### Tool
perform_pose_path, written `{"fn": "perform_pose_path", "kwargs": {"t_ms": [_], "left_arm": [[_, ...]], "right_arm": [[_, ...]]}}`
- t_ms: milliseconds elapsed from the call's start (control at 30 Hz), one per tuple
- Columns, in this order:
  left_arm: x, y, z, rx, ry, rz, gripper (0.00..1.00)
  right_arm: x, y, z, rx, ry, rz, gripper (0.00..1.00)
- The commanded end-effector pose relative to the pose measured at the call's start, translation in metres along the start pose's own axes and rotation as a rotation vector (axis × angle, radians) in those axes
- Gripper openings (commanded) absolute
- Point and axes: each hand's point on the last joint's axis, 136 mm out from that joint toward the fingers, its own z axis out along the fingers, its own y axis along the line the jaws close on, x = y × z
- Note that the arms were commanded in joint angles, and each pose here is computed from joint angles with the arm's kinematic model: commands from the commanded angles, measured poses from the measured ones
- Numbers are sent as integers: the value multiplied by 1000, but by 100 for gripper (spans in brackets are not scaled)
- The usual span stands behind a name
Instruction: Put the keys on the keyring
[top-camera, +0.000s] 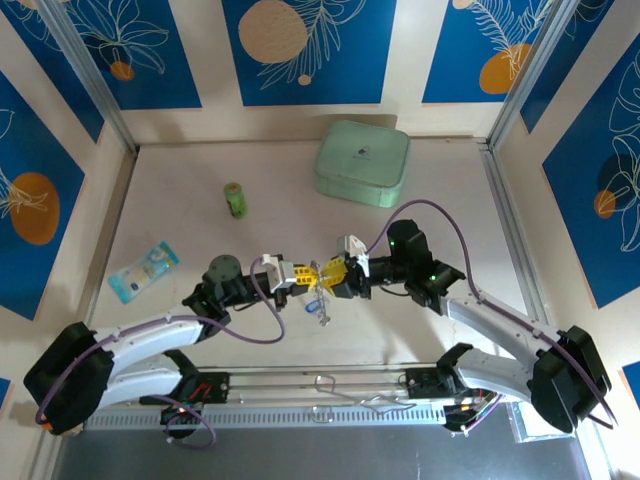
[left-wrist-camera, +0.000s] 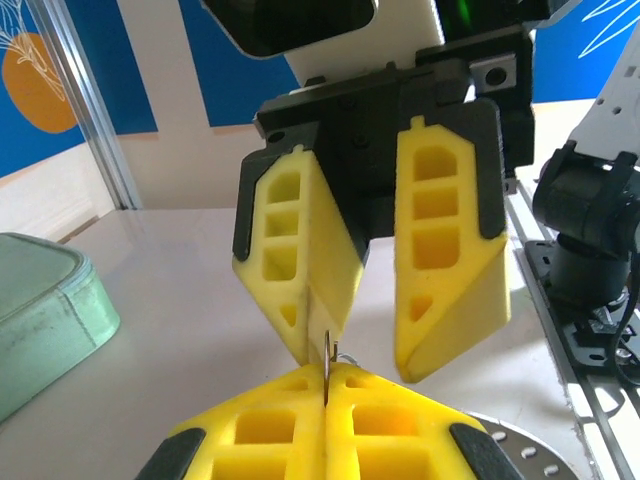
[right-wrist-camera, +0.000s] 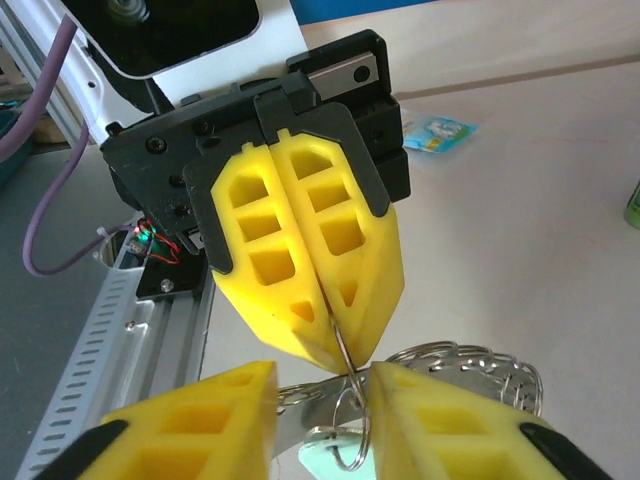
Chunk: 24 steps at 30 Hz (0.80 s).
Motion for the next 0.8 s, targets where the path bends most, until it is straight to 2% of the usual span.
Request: {"fn": "perform_pose_path", "kwargs": {"t_ms": [0,100,200,300,400,467,500,667,767], "left_arm": [[-18,-7,1,38,-70,24,0],[-18,-7,0,37,-69,26,0],[-19,-7,0,35,-71,26,0],[-18,-7,0,34,-72,27,0],[-15,1,0,-14,-51,16,1],[-5,7,-1,-49,8,12,22],[2,7,-1,-48,52,16,25],[34,5,3,-4,274,1,24],[35,2,6,23,292,4,18]], "right_arm": [[-2,-3,3,10,-9,-32,23],[-4,-2,2,5,-11,-36,14],[-1,-1,3,-2,-3,-31,11],[-1,0,3,-8,1,-32,0],[-5,2,0,-8,13,-36,0],[-8,1,-2,5,39,-52,0],[-7,2,-3,9,67,-62,0],[1,9,-4,0,217,-120,0],[5,12,-2,-7,284,-143,0]]}}
